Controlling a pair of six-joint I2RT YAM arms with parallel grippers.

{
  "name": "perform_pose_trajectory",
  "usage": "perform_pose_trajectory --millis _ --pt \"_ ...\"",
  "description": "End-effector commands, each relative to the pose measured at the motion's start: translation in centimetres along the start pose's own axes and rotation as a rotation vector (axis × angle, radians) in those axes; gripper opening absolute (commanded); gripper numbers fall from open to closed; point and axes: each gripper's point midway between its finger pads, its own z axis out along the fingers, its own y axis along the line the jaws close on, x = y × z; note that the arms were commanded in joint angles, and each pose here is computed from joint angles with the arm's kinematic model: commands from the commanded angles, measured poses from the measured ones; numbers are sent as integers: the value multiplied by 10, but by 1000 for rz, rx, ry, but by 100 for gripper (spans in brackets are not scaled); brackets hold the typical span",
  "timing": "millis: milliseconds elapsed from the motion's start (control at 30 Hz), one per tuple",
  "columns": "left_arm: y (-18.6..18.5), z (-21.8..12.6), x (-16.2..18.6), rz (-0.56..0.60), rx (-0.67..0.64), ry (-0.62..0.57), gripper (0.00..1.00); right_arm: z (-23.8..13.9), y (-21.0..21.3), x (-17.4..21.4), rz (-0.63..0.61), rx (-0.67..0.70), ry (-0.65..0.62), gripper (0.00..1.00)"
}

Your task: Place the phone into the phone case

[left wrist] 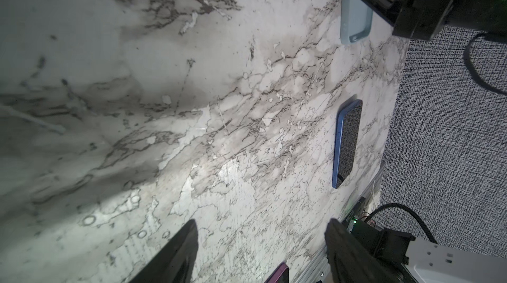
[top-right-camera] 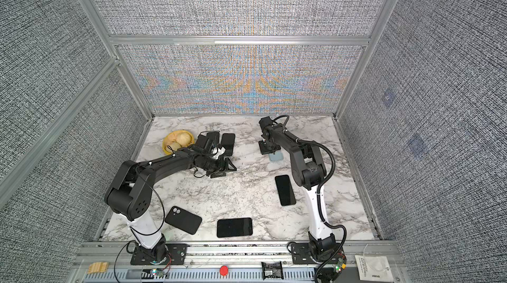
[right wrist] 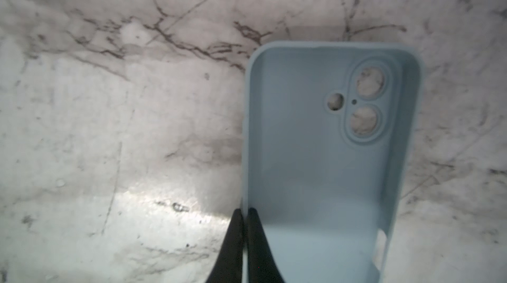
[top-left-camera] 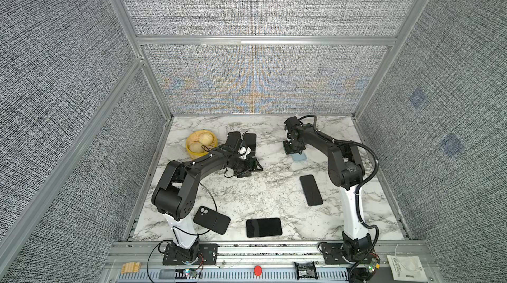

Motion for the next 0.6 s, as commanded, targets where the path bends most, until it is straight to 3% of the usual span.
perform_pose_trajectory --millis 0,233,567 --pt "1 -5 -2 10 -13 -28 75 -14 15 10 -10 -28 16 7" --pt "5 -6 3 2 -18 -37 74 -37 49 50 -48 -70 30 4" --pt "12 -19 13 -14 -35 -79 74 -53 140 142 -155 -182 108 3"
